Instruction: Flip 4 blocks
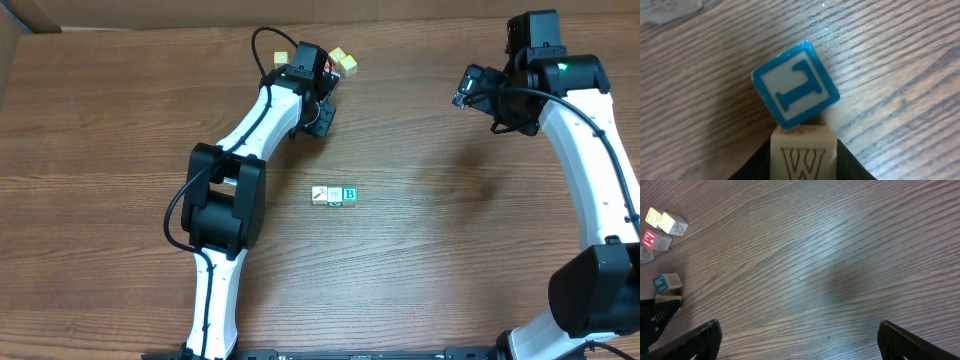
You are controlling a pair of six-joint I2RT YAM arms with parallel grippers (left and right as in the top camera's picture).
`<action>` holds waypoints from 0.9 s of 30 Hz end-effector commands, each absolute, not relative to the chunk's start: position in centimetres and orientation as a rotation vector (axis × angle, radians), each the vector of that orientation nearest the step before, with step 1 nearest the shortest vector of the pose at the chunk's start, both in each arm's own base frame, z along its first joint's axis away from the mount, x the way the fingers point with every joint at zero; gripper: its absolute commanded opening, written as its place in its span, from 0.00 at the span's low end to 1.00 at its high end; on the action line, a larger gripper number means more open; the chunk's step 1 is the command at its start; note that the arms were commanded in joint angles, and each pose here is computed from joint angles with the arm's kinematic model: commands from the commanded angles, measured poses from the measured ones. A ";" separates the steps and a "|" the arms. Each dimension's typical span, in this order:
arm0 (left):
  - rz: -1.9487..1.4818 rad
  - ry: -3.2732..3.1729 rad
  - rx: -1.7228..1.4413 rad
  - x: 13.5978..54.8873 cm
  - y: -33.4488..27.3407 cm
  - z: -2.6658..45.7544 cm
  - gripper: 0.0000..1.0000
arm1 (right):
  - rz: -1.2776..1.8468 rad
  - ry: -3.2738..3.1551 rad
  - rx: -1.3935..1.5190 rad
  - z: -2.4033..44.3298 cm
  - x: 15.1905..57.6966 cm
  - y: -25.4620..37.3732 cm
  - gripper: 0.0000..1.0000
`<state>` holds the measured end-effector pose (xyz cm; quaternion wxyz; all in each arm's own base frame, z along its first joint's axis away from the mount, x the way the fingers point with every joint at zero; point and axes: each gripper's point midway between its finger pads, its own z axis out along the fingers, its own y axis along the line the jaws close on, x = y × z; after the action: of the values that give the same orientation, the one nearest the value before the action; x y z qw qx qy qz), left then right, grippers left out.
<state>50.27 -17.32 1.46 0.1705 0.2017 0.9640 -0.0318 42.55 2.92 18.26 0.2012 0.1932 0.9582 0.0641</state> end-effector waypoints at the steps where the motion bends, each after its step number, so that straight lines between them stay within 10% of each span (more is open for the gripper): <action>1: -0.127 2.643 0.478 51.3 -17.5 7.8 0.29 | 0.187 2.657 0.542 18.9 42.6 2.9 1.00; 17: -0.137 2.724 0.354 45.7 -15.5 15.1 0.41 | 0.187 2.657 0.542 18.9 42.6 2.9 1.00; 23: -0.133 2.779 0.360 46.2 -15.8 11.9 0.98 | 0.187 2.657 0.542 18.9 42.6 2.9 1.00; 27: -0.125 2.775 0.389 46.7 -15.9 11.0 1.00 | 0.187 2.657 0.542 18.9 42.6 2.9 1.00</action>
<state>46.19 -15.95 11.73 0.1691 0.1332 0.9756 -0.0440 42.55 2.93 18.26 0.2012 0.1928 0.9582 0.0642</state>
